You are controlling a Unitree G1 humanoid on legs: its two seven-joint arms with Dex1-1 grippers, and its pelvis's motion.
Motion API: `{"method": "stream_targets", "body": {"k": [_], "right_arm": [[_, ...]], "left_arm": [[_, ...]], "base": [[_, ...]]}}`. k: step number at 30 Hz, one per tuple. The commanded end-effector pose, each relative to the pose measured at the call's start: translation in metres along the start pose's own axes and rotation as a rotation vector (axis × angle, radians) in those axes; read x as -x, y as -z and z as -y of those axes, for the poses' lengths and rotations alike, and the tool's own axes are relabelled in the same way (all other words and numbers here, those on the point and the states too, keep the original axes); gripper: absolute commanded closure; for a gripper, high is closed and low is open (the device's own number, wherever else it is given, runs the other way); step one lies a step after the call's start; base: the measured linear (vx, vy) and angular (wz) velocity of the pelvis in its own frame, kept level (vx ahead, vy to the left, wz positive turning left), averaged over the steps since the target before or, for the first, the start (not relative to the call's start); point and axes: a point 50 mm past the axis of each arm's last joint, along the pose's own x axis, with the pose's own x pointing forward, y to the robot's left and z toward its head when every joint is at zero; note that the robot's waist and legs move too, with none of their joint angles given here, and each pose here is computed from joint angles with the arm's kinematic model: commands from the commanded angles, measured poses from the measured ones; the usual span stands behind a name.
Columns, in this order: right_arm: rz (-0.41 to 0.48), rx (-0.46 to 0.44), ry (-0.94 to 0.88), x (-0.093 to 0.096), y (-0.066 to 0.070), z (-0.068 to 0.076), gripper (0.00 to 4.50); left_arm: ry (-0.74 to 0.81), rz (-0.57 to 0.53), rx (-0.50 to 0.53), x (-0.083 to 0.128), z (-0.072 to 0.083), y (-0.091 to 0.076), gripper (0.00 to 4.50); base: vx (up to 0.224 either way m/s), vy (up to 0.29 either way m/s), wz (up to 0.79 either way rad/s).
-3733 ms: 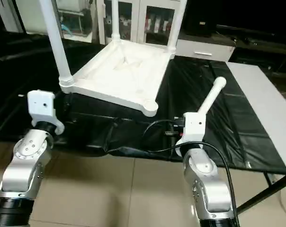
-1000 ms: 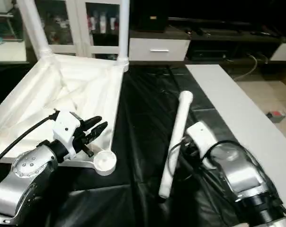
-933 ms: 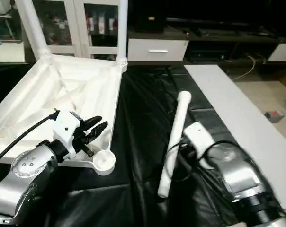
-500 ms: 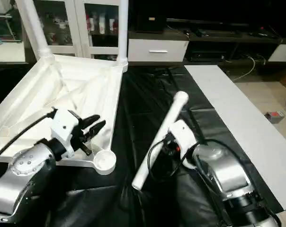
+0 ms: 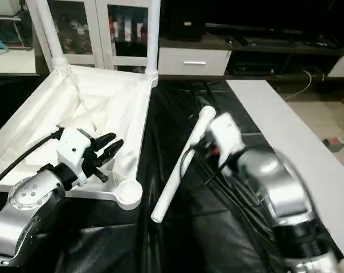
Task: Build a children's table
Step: Pick table leg
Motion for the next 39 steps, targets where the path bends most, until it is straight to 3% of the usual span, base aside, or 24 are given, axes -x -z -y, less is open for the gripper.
{"method": "stream_targets", "body": {"k": [1, 3, 5, 7, 8, 9, 13, 17, 22, 25, 28, 33, 39], "right_arm": [[-0.047, 0.194, -0.033, 0.002, -0.001, 0.015, 2.32], [-0.093, 0.292, -0.101, 0.001, 0.003, 0.019, 2.13], [-0.109, 0.334, -0.134, 0.001, 0.005, 0.021, 2.02], [-0.172, 0.476, -0.232, 0.000, 0.010, 0.024, 1.78], [-0.174, 0.481, -0.236, 0.000, 0.011, 0.024, 1.73], [-0.205, 0.562, -0.321, 0.000, 0.012, 0.028, 1.68], [-0.195, 0.651, -0.408, -0.006, 0.006, 0.033, 1.31], [-0.160, 0.701, -0.493, -0.020, -0.001, 0.029, 0.91], [-0.201, 0.795, -0.587, -0.031, 0.008, 0.022, 0.57], [-0.255, 0.846, -0.644, -0.036, 0.017, 0.017, 0.57], [-0.249, 0.908, -0.647, -0.047, 0.021, 0.011, 0.57], [-0.207, 0.900, -0.675, -0.053, 0.024, 0.001, 0.57], [-0.273, 0.962, -0.697, -0.059, 0.038, -0.007, 0.57]], "left_arm": [[0.010, 0.006, -0.001, -0.002, 0.001, -0.002, 3.24], [0.007, 0.006, -0.002, -0.002, 0.002, -0.002, 3.24], [0.005, 0.006, -0.002, -0.002, 0.002, -0.002, 3.24], [0.018, 0.002, 0.003, 0.000, 0.004, -0.001, 3.24], [0.018, 0.002, 0.003, 0.000, 0.004, -0.001, 3.24], [0.033, -0.001, 0.007, 0.002, 0.006, -0.001, 3.24], [0.052, -0.001, 0.015, 0.005, 0.009, -0.001, 3.24], [0.122, -0.003, 0.032, 0.008, 0.019, -0.001, 3.24], [0.191, -0.015, 0.052, 0.012, 0.028, -0.001, 3.24], [0.212, -0.023, 0.057, 0.015, 0.031, 0.000, 3.24], [0.219, -0.030, 0.057, 0.018, 0.032, -0.001, 3.24], [0.221, -0.036, 0.059, 0.020, 0.032, -0.002, 3.24], [0.245, -0.045, 0.056, 0.020, 0.033, -0.004, 3.24]], "base": [[0.000, 0.000, 0.00], [0.000, 0.000, 0.00], [0.000, 0.000, 0.00], [0.000, 0.000, 0.00], [0.000, 0.000, 0.00], [0.000, 0.000, 0.00], [0.000, 0.000, 0.00], [0.000, 0.000, 0.00], [0.000, 0.000, 0.00], [0.000, 0.000, 0.00], [0.000, 0.000, 0.00], [0.000, 0.000, 0.00], [0.000, 0.000, 0.00]]}}
